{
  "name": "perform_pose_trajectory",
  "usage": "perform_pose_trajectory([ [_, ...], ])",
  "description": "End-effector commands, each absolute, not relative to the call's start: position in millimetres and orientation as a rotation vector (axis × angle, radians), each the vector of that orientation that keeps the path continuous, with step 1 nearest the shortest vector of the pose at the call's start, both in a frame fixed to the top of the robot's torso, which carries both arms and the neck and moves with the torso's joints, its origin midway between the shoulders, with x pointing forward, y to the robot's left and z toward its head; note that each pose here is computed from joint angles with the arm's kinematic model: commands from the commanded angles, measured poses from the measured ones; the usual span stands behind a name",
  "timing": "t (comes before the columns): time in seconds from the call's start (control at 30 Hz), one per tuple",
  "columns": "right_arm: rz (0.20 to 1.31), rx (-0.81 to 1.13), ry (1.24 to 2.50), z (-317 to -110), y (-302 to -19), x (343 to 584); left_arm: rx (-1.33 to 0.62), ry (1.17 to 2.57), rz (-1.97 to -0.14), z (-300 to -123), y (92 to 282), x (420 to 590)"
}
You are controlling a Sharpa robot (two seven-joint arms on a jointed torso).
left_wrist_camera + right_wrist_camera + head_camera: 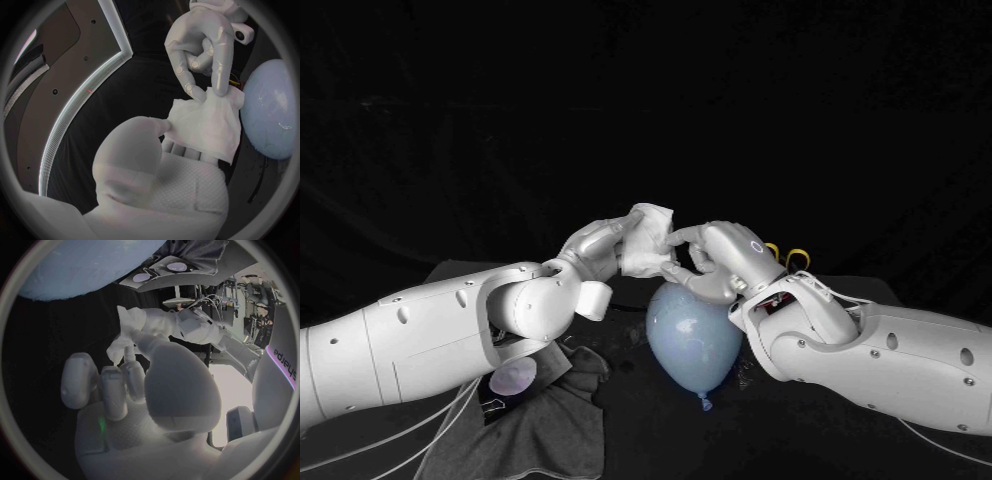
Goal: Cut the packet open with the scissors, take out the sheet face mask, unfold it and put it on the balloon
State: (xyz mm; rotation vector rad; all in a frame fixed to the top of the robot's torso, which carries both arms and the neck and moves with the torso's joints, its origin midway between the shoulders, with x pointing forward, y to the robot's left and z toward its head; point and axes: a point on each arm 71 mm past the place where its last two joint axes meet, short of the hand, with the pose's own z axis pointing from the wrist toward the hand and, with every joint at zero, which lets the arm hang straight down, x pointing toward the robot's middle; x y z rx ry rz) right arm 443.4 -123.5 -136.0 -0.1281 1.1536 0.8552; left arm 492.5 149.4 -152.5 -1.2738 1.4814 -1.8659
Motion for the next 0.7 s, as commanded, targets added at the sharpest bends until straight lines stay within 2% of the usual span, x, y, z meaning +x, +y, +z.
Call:
perform_pose_trajectory([
  [0.03, 0.834, -0.130, 1.169, -138.4, -125.0, 445.0, -1.271, 1.473, -1.922, -148.0, 145.7, 490.8],
  [0.7, 0.865, -0.100, 1.123, -134.8, -126.5, 441.5, -1.275, 1.460, -1.913, -148.5, 149.3, 493.2],
])
